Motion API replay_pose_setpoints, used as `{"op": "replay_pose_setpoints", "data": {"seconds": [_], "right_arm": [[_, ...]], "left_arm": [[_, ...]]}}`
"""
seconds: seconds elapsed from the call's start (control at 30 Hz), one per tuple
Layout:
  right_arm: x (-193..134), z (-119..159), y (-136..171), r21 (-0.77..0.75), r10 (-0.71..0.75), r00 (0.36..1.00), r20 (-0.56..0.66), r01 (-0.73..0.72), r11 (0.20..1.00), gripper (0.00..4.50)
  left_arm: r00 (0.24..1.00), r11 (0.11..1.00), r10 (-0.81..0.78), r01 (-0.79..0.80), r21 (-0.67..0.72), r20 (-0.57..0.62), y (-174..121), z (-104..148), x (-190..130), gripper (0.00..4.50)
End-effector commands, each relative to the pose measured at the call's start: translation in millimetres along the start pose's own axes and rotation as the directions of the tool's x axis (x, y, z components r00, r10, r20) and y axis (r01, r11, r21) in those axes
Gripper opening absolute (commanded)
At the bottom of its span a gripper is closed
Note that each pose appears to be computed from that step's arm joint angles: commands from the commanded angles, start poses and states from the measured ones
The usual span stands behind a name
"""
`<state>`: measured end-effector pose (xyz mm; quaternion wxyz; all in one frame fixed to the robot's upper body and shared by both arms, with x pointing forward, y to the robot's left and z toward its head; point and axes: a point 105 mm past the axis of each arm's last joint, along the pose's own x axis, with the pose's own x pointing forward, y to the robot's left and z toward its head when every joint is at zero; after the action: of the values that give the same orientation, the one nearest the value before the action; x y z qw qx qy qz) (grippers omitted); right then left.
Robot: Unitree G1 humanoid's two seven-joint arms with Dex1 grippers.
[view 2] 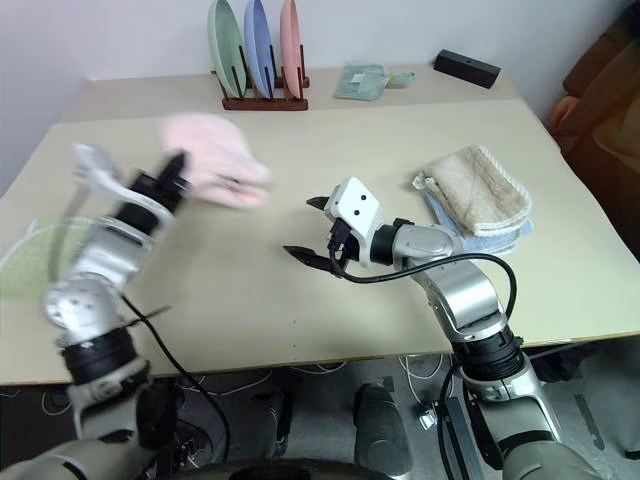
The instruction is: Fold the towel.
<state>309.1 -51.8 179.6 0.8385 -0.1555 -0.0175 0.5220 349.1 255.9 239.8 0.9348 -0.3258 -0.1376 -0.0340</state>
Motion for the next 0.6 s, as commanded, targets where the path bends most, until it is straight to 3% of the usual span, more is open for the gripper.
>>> {"op": "replay_pose_setpoints", "data": {"seconds": [0.03,0.1,0.2,0.33,0.47,0.6], "right_arm": [[-2,15,-1,-0.05,-0.002,0.999,0.043,0.004,0.999,4.5],[-2,14,-1,-0.051,-0.002,0.999,0.042,0.004,0.999,4.5],[-2,13,-1,-0.051,0.0,0.999,0.041,0.002,0.999,4.5],[0,10,-1,-0.051,0.013,0.999,0.038,-0.011,0.999,4.5],[2,9,-2,-0.057,0.023,0.999,0.036,-0.021,0.998,4.5],[3,7,-4,-0.063,0.034,0.999,0.032,-0.032,0.998,4.5]], "left_arm": [[0.951,0.983,0.181,-0.182,-0.021,0.249,48,67,-24,0.04],[0.91,0.958,0.28,-0.285,-0.03,0.306,78,85,-44,0.04],[0.88,0.924,0.374,-0.38,-0.038,0.291,106,84,-69,0.04],[0.821,0.845,0.534,-0.521,-0.116,0.202,139,47,-108,0.04],[0.782,0.797,0.603,-0.585,-0.151,0.156,149,22,-131,0.04],[0.77,0.788,0.613,-0.581,-0.204,0.176,148,20,-139,1.46]]}}
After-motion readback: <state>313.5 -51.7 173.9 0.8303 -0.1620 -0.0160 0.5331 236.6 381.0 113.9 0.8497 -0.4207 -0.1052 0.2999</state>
